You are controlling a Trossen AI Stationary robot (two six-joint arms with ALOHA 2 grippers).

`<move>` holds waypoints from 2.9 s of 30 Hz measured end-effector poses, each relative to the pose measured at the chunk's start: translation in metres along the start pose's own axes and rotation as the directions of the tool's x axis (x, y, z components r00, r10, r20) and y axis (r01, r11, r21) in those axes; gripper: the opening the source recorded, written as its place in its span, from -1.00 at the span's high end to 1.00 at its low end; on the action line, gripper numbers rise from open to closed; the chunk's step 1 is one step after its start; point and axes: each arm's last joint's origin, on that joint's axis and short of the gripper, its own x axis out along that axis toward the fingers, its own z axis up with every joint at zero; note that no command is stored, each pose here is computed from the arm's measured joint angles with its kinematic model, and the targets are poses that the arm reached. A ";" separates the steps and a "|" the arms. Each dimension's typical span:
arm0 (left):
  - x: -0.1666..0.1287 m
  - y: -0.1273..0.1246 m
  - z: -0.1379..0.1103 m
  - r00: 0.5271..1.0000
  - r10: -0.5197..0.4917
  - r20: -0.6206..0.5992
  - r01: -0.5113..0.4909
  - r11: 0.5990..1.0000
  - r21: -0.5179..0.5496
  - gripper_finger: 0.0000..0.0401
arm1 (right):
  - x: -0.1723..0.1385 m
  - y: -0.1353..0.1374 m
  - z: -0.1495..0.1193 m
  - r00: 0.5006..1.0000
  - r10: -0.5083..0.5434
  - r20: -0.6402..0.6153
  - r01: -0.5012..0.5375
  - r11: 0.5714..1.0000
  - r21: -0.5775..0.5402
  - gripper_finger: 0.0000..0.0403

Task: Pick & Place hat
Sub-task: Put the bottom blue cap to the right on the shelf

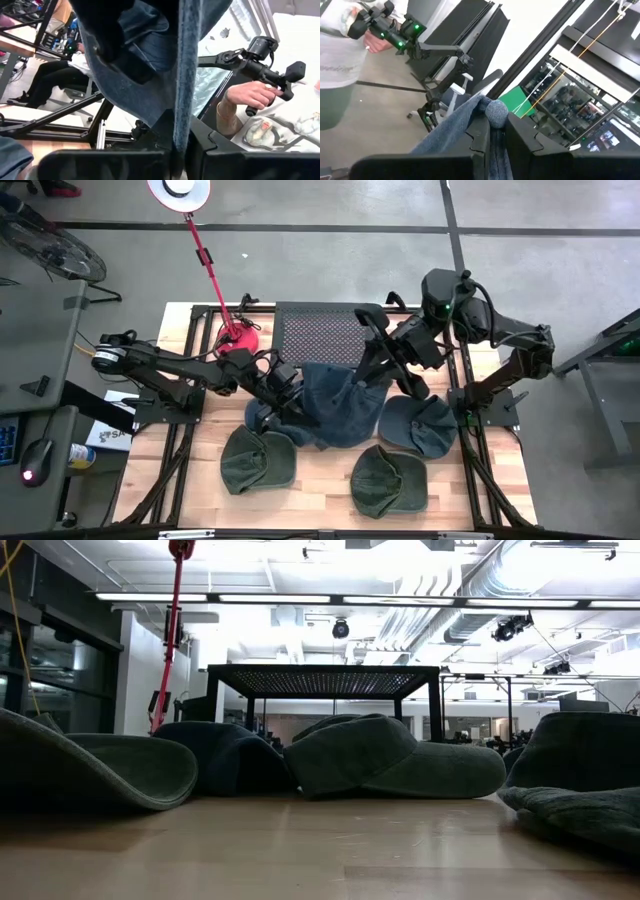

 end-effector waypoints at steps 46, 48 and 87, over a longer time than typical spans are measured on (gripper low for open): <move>-0.021 0.006 0.049 0.738 0.560 -0.376 -0.398 0.811 0.428 0.97 | -0.072 0.033 0.026 0.693 -0.343 -0.634 0.677 0.611 0.411 0.26; -0.023 0.000 0.057 0.694 0.612 -0.379 -0.419 0.772 0.478 0.97 | -0.073 0.035 0.024 0.674 -0.327 -0.663 0.687 0.606 0.401 0.17; -0.037 -0.017 0.077 0.508 0.775 -0.375 -0.455 0.611 0.648 0.98 | -0.047 0.042 -0.026 0.558 -0.069 -0.827 0.658 0.644 0.390 0.44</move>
